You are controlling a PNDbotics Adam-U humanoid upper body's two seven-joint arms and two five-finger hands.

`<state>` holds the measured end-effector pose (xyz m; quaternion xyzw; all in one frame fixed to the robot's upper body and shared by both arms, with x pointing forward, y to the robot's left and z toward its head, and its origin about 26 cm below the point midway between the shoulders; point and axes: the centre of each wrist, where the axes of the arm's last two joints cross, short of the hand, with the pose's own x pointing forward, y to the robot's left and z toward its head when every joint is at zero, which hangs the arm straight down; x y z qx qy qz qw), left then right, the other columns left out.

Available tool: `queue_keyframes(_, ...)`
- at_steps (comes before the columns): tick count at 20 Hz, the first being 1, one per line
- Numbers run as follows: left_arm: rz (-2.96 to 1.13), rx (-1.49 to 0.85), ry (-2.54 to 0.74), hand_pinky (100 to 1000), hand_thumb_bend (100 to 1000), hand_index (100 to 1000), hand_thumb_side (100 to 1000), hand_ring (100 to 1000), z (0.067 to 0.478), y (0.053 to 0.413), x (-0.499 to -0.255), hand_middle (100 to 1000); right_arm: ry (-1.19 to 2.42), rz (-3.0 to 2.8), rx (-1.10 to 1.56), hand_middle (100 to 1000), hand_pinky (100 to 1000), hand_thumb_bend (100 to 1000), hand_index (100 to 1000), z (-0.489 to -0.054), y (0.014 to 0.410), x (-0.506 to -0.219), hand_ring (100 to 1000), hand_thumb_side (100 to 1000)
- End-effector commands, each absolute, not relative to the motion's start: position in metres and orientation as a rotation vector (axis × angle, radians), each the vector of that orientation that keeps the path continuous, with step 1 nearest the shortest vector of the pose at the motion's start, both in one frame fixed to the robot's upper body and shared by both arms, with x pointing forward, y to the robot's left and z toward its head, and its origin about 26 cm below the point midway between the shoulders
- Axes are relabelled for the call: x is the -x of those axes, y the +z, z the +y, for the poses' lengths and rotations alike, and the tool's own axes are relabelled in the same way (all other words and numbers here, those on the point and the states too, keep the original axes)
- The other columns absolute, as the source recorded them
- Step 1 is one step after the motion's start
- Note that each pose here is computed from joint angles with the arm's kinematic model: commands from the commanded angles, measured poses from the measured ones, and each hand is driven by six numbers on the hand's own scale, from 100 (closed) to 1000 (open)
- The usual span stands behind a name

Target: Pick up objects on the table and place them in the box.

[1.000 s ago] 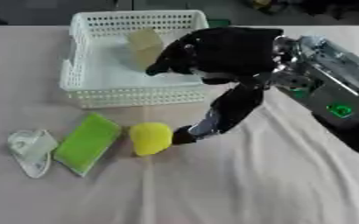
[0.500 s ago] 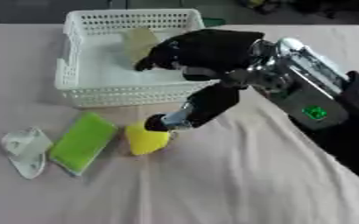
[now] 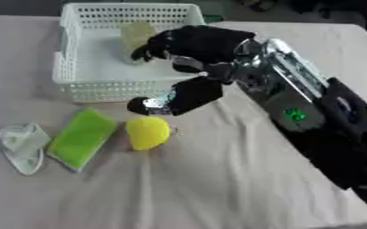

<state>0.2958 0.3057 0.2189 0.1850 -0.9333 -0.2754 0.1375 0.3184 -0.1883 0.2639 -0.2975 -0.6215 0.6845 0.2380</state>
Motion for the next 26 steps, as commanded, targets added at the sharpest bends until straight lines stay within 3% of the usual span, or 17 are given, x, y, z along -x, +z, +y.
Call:
queue_keyframes(1,-2.712,-0.56,-0.807,1000,100,981,957,994,0.308,0.226,-0.293,944,1.884,-1.69,0.848,834,843,557,970,-0.189,0.267,-0.321,904,1000)
queue_keyframes(14,-2.714,-0.555,-0.802,1000,100,980,956,994,0.307,0.225,-0.293,944,1.994,-1.607,0.803,865,868,575,1000,-0.187,0.25,-0.327,928,995)
queue_keyframes(15,-2.715,-0.553,-0.803,1000,100,979,955,994,0.306,0.225,-0.294,943,2.006,-1.593,0.807,865,874,626,1000,-0.188,0.247,-0.329,931,962)
queue_keyframes(20,-2.714,-0.546,-0.807,1000,100,978,953,994,0.305,0.224,-0.294,943,2.029,-1.552,0.835,859,872,602,999,-0.19,0.232,-0.34,929,969)
queue_keyframes(26,-2.714,-0.536,-0.809,1000,100,977,954,994,0.304,0.223,-0.294,942,2.052,-1.504,0.841,871,885,683,1000,-0.189,0.219,-0.35,941,886)
